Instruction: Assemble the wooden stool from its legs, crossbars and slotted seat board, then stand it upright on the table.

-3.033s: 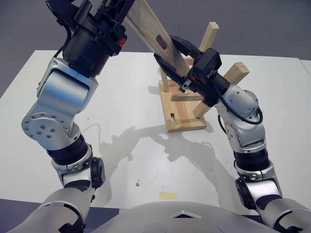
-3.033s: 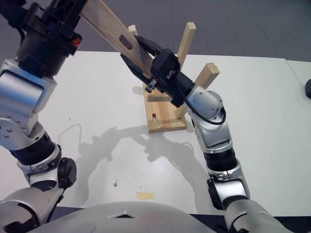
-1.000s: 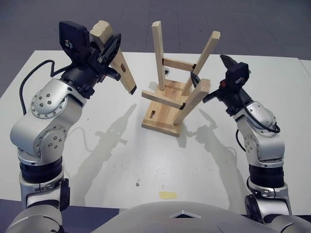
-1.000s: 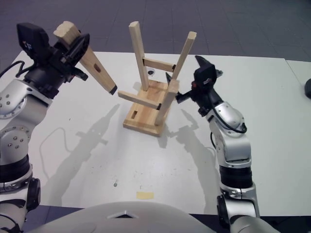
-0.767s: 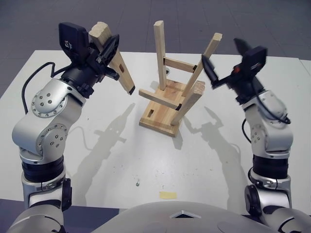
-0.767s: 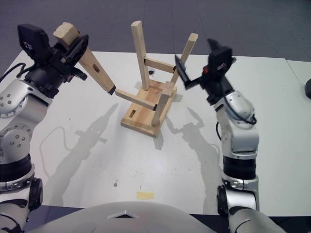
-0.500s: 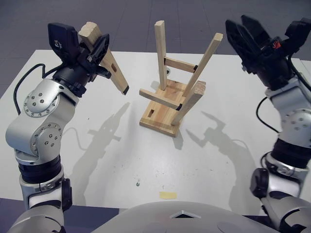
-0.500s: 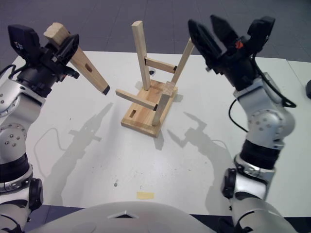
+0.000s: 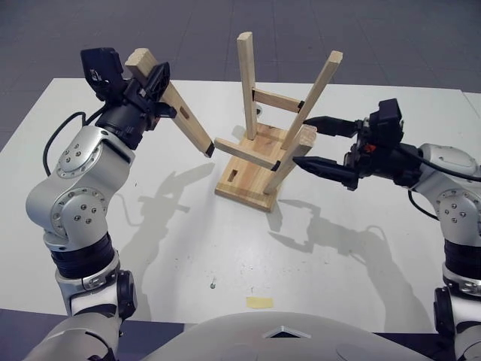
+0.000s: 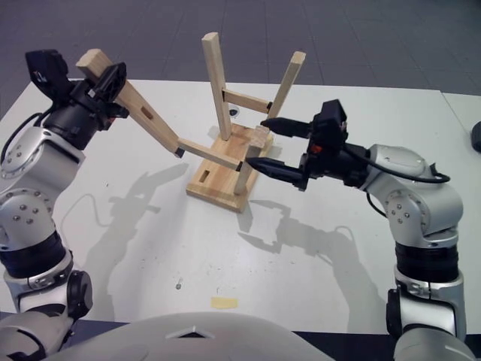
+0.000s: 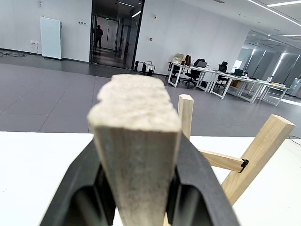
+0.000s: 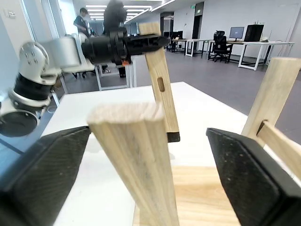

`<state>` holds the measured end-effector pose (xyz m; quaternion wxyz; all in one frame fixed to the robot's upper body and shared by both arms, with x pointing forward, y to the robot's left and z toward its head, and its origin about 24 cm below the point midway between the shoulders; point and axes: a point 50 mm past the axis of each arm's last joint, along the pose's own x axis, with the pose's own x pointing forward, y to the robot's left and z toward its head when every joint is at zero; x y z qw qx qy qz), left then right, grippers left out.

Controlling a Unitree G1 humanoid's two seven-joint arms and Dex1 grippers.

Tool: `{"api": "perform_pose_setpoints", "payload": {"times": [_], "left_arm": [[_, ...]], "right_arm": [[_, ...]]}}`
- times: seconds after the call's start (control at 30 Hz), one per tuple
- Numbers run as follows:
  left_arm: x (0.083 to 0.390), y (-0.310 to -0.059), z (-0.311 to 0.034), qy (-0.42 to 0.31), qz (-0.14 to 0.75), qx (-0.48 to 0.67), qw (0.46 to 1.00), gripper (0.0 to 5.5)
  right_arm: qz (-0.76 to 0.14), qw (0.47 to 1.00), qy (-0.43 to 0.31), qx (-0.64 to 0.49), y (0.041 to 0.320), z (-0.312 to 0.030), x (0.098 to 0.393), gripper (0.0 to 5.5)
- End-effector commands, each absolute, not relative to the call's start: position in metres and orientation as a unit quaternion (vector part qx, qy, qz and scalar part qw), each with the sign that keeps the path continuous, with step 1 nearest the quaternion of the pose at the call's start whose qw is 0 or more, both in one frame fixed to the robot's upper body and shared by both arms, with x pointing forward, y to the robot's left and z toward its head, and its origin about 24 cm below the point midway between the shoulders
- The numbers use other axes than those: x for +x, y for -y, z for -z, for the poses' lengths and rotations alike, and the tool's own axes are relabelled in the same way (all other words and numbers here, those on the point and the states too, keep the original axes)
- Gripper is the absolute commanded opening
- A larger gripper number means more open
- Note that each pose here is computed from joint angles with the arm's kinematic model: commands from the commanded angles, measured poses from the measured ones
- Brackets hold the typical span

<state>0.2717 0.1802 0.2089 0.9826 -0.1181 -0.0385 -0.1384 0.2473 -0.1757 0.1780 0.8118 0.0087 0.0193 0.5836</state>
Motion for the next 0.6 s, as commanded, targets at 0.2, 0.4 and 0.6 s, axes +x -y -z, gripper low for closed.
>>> {"api": "perform_pose_setpoints", "payload": {"times": [0.2,0.4,0.6], "left_arm": [[0.265,-0.163,-0.189,0.001,0.144,-0.138,0.980,1.02],[0.259,-0.158,-0.187,0.001,0.145,-0.164,0.976,1.02],[0.252,-0.165,-0.182,-0.021,0.150,-0.134,0.979,1.02]], "right_arm": [[-0.587,0.809,-0.016,0.014,0.161,-0.167,0.239,2.95],[-0.575,0.817,0.005,0.046,0.159,-0.167,0.238,2.25],[-0.560,0.827,0.009,0.052,0.160,-0.165,0.241,2.21]]}}
